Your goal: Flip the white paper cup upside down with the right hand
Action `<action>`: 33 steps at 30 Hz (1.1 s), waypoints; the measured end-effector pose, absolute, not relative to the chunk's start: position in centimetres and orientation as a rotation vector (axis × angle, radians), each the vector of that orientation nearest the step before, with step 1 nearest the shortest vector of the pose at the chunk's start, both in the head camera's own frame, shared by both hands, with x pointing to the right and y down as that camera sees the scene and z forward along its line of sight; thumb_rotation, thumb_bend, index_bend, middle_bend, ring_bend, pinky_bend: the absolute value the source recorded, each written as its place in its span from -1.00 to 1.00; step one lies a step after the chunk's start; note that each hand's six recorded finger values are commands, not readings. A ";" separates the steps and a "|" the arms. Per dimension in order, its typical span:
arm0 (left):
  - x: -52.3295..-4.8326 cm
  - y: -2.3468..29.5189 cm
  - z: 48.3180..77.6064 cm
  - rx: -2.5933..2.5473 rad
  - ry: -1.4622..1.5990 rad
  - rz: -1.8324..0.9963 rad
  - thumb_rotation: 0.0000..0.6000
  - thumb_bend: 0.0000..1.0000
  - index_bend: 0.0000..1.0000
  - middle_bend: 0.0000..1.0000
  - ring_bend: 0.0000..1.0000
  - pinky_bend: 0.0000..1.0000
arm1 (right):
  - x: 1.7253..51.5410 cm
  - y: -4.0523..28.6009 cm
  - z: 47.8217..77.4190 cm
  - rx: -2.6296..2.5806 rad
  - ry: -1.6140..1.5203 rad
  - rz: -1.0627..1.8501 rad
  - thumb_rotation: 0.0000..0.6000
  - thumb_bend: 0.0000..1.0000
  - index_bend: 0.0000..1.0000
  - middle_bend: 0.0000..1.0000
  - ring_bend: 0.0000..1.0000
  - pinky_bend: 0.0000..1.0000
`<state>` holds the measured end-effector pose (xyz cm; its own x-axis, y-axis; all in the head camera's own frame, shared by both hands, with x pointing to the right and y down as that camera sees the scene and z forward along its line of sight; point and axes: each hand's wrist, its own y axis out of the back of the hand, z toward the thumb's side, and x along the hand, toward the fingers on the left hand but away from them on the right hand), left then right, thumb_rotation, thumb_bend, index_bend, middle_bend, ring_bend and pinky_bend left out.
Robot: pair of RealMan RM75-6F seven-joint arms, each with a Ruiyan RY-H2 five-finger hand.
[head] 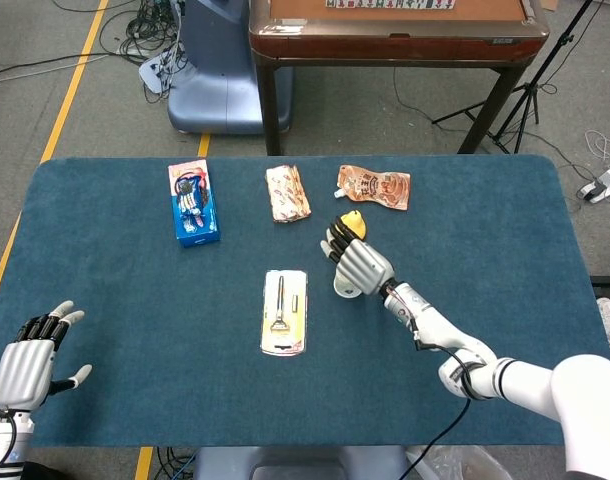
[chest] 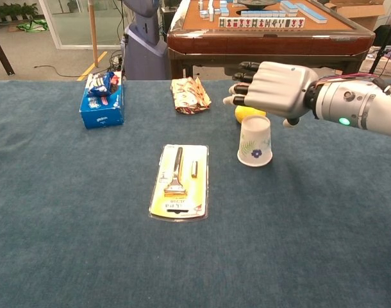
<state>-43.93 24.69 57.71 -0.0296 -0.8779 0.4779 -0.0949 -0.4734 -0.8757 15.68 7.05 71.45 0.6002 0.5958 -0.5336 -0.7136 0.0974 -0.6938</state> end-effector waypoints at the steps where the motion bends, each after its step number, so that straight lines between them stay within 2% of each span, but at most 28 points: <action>1: -43.9 24.7 57.7 -1.610 1.036 -1.567 1.00 -0.71 -0.56 -0.75 -0.68 -0.73 | 15.7 7.0 71.2 -1.119 0.114 0.977 1.00 -0.74 -1.00 -0.85 -1.00 -1.00; 5: -43.9 24.5 57.7 -1.609 1.039 -1.563 1.00 -0.71 -0.56 -0.75 -0.68 -0.73 | 16.2 7.0 70.2 -1.176 0.047 1.004 1.00 -0.74 -1.00 -0.84 -1.00 -1.00; 10: -44.0 24.3 58.0 -1.611 1.036 -1.564 1.00 -0.71 -0.56 -0.75 -0.68 -0.73 | 18.5 6.9 68.5 -1.274 -0.107 1.075 1.00 -0.73 -0.83 -0.64 -0.87 -0.99; 14: -43.9 24.1 58.3 -1.614 1.038 -1.559 1.00 -0.71 -0.56 -0.75 -0.68 -0.73 | 20.6 7.1 67.4 -1.387 -0.248 1.139 1.00 -0.69 -0.73 -0.57 -0.74 -0.80; 18: -43.9 23.8 58.4 -1.609 1.037 -1.555 1.00 -0.71 -0.56 -0.75 -0.68 -0.73 | 22.8 7.5 66.6 -1.523 -0.393 1.204 1.00 -0.69 -0.67 -0.52 -0.68 -0.75; 27: -43.9 23.3 58.5 -1.601 1.032 -1.554 1.00 -0.71 -0.56 -0.75 -0.68 -0.73 | 28.0 9.9 64.5 -1.749 -0.666 1.314 1.00 -0.69 -0.67 -0.49 -0.68 -0.74; 33: -43.6 23.0 58.4 -1.603 1.031 -1.544 1.00 -0.71 -0.56 -0.75 -0.68 -0.73 | 31.2 12.6 62.5 -1.820 -0.795 1.358 1.00 -0.69 -0.64 -0.48 -0.68 -0.74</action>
<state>-43.62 23.02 58.41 -0.0152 -0.8870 0.4615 -0.0867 -0.4587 -0.8844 31.24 12.60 62.53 0.2552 0.8137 -0.5222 0.0565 -0.5517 -0.8321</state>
